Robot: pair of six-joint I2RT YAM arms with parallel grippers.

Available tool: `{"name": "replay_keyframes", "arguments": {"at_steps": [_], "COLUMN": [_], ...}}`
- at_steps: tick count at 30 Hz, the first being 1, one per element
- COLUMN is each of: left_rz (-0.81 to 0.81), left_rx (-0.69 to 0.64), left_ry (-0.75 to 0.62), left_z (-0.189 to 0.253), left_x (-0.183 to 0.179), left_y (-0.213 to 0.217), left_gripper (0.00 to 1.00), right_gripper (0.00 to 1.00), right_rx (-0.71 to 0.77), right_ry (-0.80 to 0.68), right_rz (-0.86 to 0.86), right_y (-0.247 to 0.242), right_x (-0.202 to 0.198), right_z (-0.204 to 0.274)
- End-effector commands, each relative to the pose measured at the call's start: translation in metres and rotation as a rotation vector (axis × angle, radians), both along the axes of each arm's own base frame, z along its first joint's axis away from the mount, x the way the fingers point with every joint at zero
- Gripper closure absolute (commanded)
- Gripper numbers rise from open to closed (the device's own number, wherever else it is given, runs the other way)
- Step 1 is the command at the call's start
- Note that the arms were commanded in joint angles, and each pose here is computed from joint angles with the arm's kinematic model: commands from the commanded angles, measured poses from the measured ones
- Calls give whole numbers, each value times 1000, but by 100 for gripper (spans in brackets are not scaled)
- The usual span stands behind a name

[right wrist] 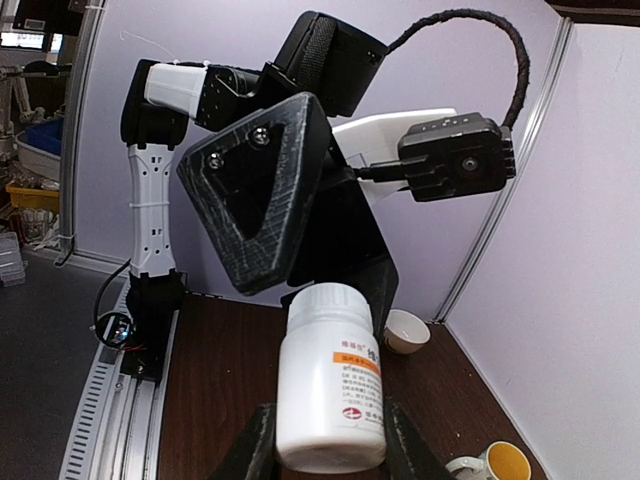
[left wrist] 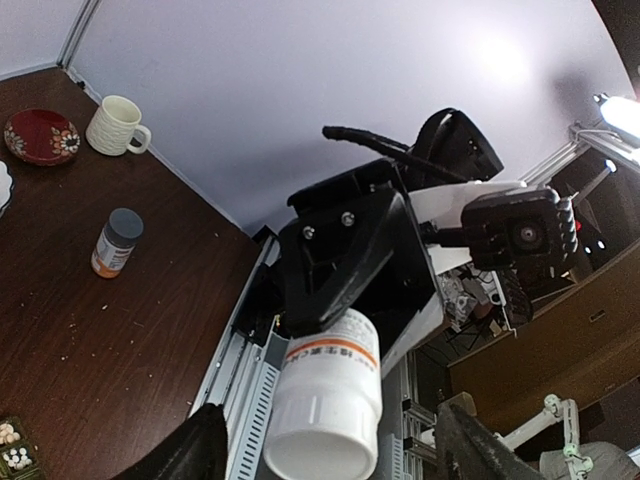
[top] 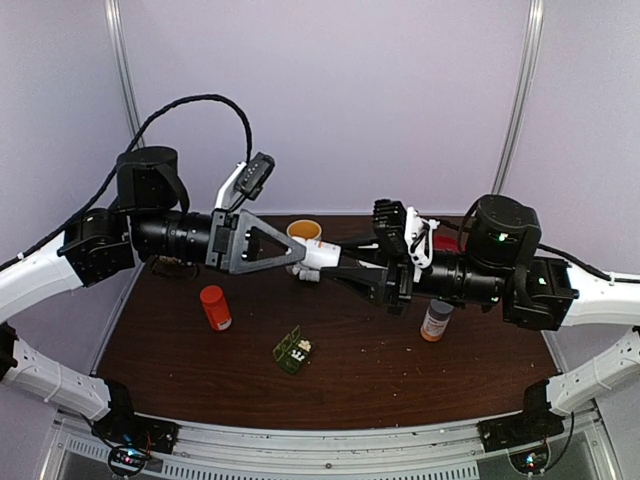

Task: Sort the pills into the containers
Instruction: Pass from the right arm to the left

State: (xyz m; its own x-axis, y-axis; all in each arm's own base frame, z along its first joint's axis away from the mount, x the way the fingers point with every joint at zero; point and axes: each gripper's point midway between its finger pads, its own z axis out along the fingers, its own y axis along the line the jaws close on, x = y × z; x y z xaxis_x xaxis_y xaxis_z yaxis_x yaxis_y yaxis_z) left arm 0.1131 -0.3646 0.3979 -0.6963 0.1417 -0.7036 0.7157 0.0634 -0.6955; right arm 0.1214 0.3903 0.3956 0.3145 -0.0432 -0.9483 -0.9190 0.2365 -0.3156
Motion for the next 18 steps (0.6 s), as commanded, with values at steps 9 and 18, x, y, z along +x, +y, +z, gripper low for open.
{"name": "replay_keyframes", "arguments": {"at_steps": [9, 18], "left_rz": [-41, 42], "left_rx": [-42, 2], "left_ry": [-19, -45], "left_z": [14, 6], "left_x": [-6, 9], "left_y": [-1, 9], "left_gripper": [55, 82], "right_gripper": [100, 60], "right_rx": [21, 22], "right_ry": [-35, -27], "right_rz": [-16, -36], "right_y": [-3, -5], "right_x": [3, 6], "right_z": [8, 4]}}
